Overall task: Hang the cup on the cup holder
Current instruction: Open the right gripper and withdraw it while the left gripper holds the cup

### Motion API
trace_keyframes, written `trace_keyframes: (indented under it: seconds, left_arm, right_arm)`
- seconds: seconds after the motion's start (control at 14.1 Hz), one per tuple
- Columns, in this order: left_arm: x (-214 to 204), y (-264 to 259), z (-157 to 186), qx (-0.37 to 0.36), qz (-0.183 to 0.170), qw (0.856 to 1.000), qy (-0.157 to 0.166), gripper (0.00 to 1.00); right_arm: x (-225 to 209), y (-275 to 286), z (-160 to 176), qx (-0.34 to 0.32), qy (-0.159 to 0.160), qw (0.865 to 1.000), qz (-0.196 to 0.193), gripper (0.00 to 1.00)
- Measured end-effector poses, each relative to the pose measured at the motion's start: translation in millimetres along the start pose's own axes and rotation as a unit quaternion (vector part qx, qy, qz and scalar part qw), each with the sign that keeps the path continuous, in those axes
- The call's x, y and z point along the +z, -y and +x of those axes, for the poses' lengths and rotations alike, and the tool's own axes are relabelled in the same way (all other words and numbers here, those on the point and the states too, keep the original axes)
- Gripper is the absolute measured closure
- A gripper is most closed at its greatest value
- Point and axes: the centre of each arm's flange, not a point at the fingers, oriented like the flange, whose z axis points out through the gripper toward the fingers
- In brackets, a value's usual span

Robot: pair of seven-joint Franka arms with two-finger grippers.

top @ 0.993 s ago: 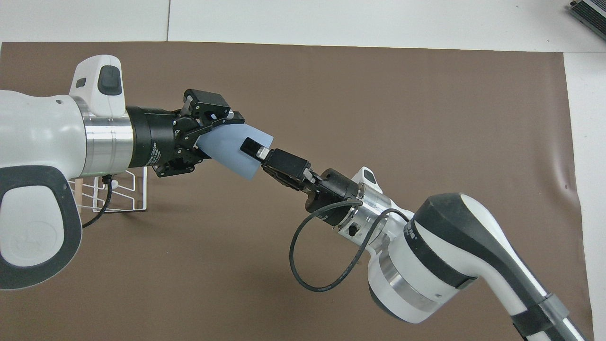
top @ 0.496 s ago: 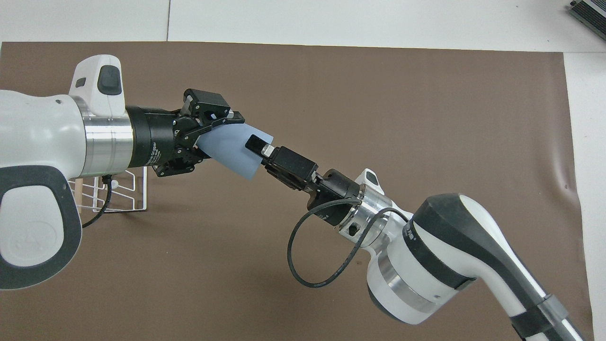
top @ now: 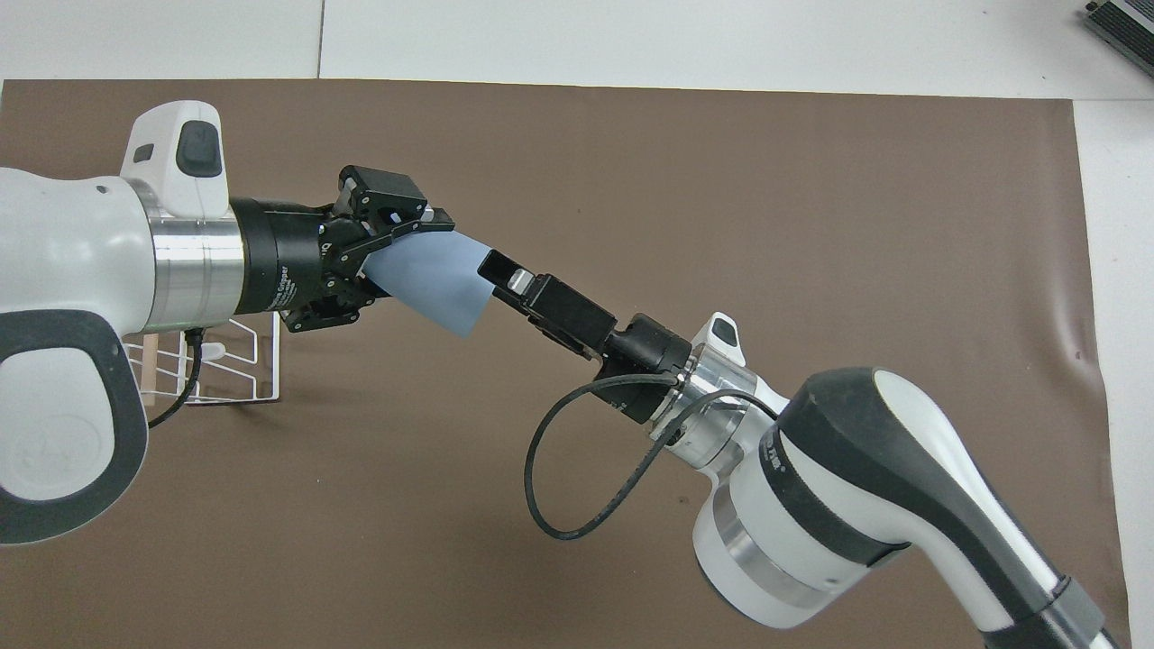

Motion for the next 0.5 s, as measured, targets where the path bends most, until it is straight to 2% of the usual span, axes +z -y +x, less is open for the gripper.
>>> trace_keyframes:
  seconds: [0.14, 0.21, 0.35, 0.5]
  left_arm:
    - [-2, 3, 6, 0.009, 0.014, 1.000, -0.016, 0.24]
    - [-4, 6, 10, 0.015, 0.024, 0.999, -0.028, 0.24]
    - [-13, 15, 27, 0.019, 0.042, 0.997, -0.055, 0.24]
    - [-22, 22, 46, 0.037, 0.073, 0.992, -0.093, 0.24]
  right_arm:
    - [0, 2, -1, -0.008, -0.002, 1.000, -0.010, 0.00]
    - [-2, 0, 1, -0.023, -0.003, 0.999, -0.028, 0.00]
    - [-8, 0, 6, -0.084, 0.001, 0.993, -0.080, 0.00]
    - [-12, 4, 9, -0.154, 0.002, 0.979, -0.132, 0.00]
